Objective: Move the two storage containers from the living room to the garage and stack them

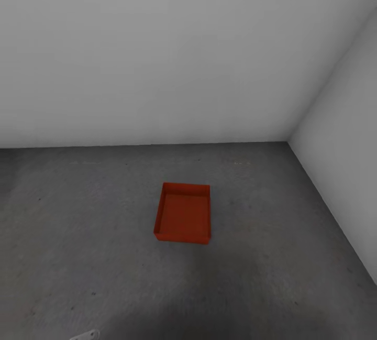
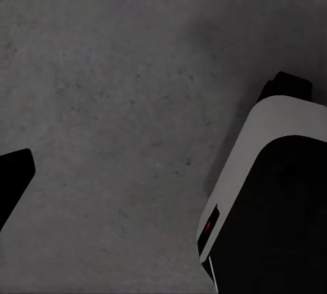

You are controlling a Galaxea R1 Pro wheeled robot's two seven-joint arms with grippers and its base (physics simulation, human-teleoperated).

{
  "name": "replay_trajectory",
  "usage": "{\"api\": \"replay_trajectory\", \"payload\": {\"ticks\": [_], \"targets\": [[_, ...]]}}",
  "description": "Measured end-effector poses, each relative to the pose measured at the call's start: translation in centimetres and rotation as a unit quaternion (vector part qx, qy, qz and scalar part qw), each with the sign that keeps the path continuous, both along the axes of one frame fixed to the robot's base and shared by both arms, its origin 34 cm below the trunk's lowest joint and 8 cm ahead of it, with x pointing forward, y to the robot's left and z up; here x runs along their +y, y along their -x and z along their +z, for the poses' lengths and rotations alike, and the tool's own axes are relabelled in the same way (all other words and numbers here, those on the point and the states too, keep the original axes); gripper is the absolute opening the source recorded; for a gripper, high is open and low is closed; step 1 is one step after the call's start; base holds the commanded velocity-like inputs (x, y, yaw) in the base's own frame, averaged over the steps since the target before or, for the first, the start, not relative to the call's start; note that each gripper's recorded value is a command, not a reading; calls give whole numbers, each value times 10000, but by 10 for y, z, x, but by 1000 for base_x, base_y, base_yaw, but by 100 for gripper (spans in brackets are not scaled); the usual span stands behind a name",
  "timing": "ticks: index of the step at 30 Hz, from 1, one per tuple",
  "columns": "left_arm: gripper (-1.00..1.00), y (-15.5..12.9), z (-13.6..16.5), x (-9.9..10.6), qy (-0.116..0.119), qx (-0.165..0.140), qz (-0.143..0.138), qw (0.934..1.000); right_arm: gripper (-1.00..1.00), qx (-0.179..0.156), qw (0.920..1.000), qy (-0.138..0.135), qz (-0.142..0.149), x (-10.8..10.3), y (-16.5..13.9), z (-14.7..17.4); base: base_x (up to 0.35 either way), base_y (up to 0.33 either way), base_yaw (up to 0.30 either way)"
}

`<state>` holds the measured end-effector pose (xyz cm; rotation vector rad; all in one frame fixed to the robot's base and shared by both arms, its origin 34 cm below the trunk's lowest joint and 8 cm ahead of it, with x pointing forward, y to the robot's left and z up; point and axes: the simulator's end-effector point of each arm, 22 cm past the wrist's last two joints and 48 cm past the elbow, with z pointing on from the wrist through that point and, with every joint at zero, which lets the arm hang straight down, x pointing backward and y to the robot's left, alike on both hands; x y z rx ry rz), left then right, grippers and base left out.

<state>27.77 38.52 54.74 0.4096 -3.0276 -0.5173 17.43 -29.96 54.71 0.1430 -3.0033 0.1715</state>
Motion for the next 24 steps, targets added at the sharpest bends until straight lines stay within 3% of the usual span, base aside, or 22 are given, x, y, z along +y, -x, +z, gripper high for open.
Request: {"api": "replay_trajectory", "payload": {"ticks": [8,17,24], "targets": [[100,3,7,-3,35,5,-7,10000,100,-16,9999,-104,-2,9,2,7,0,0,0],[100,3,9,-28,423,-74,4,9991,100,44,9986,-530,-83,29,8,14,0,0,0],[100,3,10,-33,503,-93,9,9987,100,55,9982,-588,-97,31,9,16,0,0,0]]}}
